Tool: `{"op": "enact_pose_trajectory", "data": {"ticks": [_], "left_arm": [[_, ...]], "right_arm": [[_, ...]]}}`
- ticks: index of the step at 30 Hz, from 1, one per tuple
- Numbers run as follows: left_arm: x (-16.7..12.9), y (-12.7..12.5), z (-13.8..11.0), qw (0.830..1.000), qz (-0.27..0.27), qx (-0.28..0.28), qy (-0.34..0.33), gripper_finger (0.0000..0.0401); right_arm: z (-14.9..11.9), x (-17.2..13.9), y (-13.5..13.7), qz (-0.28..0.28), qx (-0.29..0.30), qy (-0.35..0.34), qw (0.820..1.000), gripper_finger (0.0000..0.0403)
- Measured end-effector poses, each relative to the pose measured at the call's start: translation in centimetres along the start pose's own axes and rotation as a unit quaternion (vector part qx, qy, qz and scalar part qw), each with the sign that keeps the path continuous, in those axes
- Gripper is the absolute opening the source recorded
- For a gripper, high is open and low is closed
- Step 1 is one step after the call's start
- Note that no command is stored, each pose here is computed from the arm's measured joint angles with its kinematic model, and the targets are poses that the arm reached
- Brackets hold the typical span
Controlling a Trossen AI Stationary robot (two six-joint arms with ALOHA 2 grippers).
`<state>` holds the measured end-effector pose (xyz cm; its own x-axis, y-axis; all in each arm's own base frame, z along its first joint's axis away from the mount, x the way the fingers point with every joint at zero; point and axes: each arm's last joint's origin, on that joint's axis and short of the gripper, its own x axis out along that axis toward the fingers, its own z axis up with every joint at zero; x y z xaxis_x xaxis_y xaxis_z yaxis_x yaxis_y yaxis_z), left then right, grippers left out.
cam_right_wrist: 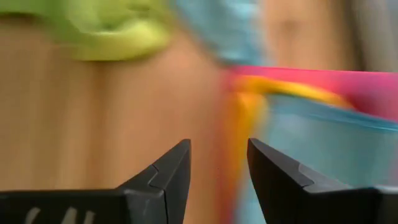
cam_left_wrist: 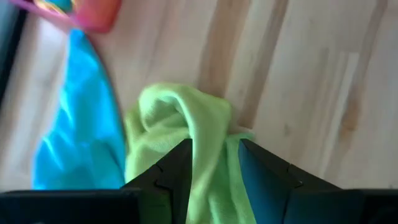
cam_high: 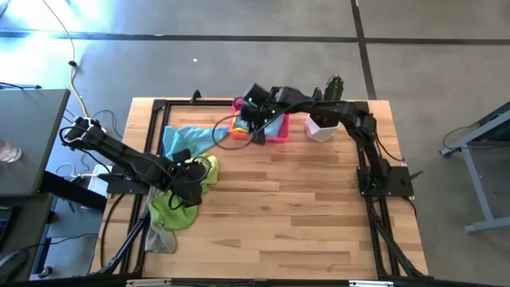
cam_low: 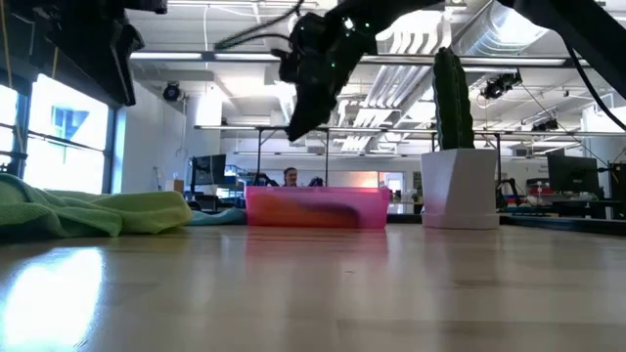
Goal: Fold microfiber towels
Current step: Fold the light green microfiber cloth on the table
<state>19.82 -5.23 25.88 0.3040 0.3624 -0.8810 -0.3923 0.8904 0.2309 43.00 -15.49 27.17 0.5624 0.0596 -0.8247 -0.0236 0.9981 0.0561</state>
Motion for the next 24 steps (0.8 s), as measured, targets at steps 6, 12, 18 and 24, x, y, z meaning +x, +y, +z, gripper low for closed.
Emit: {"op": "enact_pose_trajectory", "data": {"ticks": [6,12,18,24], "left_arm": [[1.7,-0.7,-0.8,0.999,0.002,0.003,0.040,0.0122],[4.4,-1.1,-1.8,0.996,0.000,0.073,0.042,0.0122],[7.4,0.0,-2.0,0.995,0.001,0.094,0.024,0.0122],[10.0,2.0,-1.9,0.999,-0.007,0.043,0.030,0.0122]], "right_arm": [[0.3,1.1,6.4,0.106,-0.021,0.048,0.993,0.0149],[-0.5,1.7,13.1,0.113,-0.064,0.140,0.982,0.0149],[-2.4,2.5,17.6,0.063,-0.059,0.227,0.970,0.0148],[-6.0,4.8,20.3,0.037,-0.030,0.296,0.954,0.0148]]}}
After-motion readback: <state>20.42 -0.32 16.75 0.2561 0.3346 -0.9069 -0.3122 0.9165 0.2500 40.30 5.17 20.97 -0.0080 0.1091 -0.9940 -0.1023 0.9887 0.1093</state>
